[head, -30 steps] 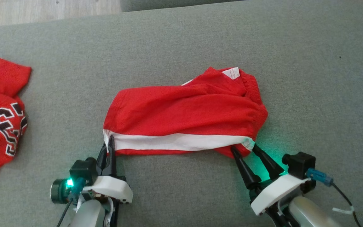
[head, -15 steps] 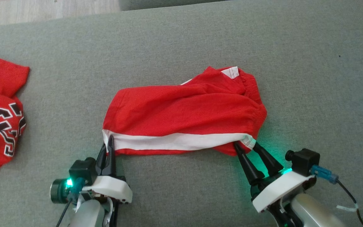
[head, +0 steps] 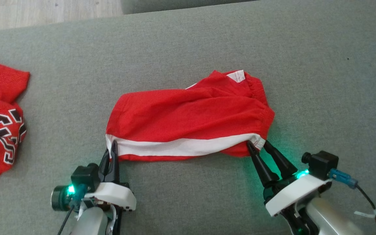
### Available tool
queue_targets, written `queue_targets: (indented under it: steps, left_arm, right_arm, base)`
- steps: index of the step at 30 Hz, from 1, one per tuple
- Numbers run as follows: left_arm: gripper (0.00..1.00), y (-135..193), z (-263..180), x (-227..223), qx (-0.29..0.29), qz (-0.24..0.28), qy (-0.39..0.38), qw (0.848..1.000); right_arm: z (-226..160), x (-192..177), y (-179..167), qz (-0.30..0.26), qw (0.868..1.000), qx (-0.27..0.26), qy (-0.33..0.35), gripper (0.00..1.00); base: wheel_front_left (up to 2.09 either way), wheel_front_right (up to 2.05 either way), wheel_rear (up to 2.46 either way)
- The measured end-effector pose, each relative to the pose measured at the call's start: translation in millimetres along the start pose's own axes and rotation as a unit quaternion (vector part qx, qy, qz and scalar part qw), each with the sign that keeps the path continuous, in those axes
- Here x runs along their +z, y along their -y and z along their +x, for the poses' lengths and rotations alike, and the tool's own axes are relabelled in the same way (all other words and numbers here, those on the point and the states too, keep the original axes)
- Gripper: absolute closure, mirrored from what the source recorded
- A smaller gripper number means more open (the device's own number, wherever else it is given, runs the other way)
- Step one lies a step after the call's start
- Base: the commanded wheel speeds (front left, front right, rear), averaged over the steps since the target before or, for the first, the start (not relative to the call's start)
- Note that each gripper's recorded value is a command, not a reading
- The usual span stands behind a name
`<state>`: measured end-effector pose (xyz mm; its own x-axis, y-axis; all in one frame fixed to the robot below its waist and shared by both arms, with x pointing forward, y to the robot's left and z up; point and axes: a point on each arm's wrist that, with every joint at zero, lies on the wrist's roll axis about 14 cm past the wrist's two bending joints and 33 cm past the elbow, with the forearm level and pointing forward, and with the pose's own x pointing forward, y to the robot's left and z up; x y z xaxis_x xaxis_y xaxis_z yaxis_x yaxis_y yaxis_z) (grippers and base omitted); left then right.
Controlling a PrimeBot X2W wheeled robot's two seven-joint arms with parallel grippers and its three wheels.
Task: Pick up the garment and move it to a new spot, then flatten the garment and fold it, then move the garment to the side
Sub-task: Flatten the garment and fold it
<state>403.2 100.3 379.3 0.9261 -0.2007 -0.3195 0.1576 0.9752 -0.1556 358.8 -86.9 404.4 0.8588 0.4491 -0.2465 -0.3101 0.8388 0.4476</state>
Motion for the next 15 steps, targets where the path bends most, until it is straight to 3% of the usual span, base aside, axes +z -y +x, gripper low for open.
queue_targets:
  steps: [2, 3, 4, 6, 15]
  left_arm:
    - [1.00, 0, 0, 1, 0.001, 0.000, 0.001, 1.000]
    - [1.00, -1, 0, 1, 0.001, 0.000, 0.001, 1.000]
    - [1.00, -2, 0, 2, 0.003, 0.000, 0.002, 1.000]
    - [1.00, -3, -1, 3, 0.004, 0.003, 0.004, 1.000]
    - [1.00, -1, -5, 35, -0.003, 0.010, 0.051, 0.999]
  right_arm:
    - [0, 4, -1, 0.000, 1.000, 0.001, 0.006, 0.33]
    - [0, 5, -2, 0.002, 1.000, 0.002, 0.008, 0.51]
    - [0, 6, -3, 0.004, 1.000, 0.003, 0.010, 0.79]
    - [0, 8, -4, 0.003, 1.000, 0.004, 0.013, 1.00]
    - [-8, 41, -10, -0.014, 0.998, 0.009, 0.067, 1.00]
  base:
    - [0.00, 0.00, 0.00]
    - [0.00, 0.00, 0.00]
    - [0.00, 0.00, 0.00]
    - [0.00, 0.00, 0.00]
    - [0.00, 0.00, 0.00]
